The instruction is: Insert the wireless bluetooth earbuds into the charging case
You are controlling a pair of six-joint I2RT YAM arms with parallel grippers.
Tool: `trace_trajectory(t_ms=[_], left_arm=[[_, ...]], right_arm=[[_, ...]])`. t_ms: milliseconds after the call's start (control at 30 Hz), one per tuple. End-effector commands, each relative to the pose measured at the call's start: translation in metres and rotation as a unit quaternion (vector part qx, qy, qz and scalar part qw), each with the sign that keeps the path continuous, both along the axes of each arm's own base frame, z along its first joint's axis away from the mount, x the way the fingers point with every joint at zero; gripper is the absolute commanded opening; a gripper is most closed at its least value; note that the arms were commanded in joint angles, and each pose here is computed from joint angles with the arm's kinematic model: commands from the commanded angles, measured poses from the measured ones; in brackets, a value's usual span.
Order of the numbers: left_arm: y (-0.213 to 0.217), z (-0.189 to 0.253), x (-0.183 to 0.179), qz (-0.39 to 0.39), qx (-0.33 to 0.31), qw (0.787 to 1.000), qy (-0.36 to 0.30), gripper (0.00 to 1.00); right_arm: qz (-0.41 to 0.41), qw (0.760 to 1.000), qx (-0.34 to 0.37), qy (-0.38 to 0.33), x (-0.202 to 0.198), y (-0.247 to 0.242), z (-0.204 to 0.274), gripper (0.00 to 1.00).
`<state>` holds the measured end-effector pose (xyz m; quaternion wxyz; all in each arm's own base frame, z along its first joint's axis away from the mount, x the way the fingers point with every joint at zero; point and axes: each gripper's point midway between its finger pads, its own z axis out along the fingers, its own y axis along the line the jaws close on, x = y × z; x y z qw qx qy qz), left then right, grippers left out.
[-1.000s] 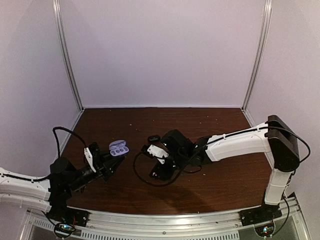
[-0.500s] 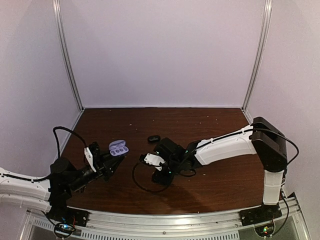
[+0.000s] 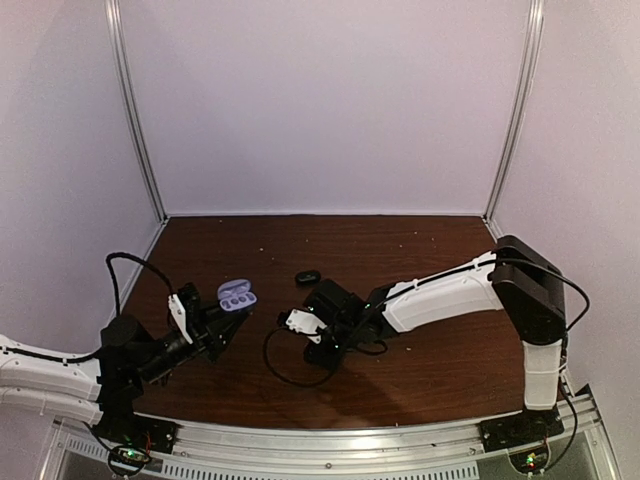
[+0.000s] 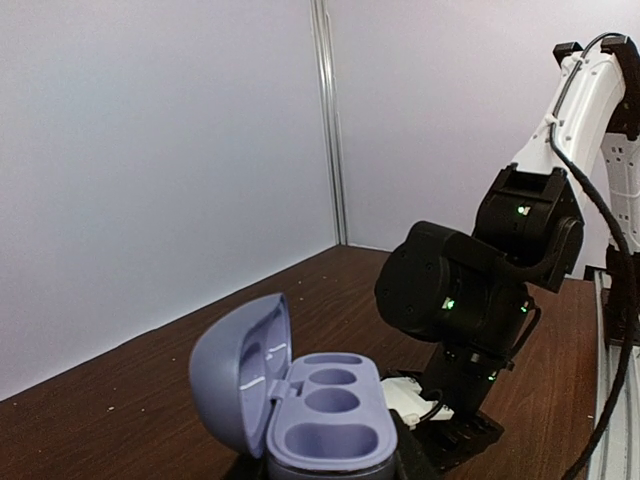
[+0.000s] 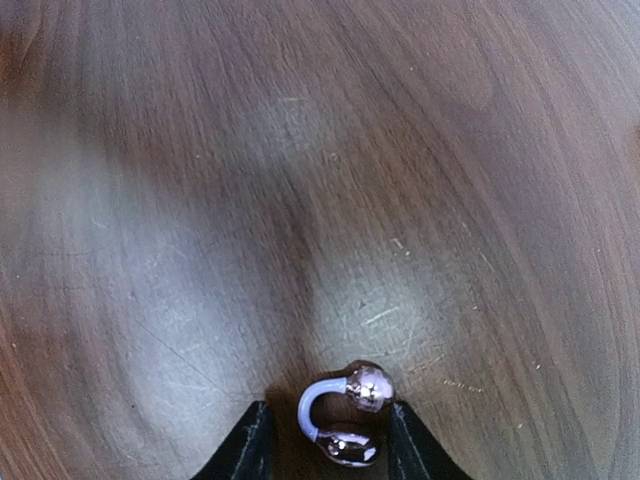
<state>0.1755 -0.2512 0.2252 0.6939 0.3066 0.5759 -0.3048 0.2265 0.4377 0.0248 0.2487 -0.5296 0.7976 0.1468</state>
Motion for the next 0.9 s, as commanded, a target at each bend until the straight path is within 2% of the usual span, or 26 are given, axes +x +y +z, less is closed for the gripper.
trace_trajectory(t_ms=[0, 267, 667, 867], left_arm=[[0.005, 0.004, 0.005, 0.012, -0.015, 1.0, 0.003, 0.0], [0.008, 0.003, 0.007, 0.018, -0.017, 1.0, 0.008, 0.0], [0.003, -0.004, 0.007, 0.006, -0.008, 1.0, 0.015, 0.0], [-0.006, -0.008, -0.007, -0.04, -0.002, 0.999, -0.003, 0.0]], right_arm=[[-0.01, 1.0, -0.023, -0.011, 0.005, -0.004, -0.012, 0.35], [-0.02, 0.999, -0.023, -0.013, 0.009, -0.013, -0.006, 0.23], [-0.025, 0.999, 0.036, 0.022, 0.007, -0.022, 0.027, 0.19], [-0.009, 0.996, 0.08, 0.028, -0.007, -0.03, 0.065, 0.19]])
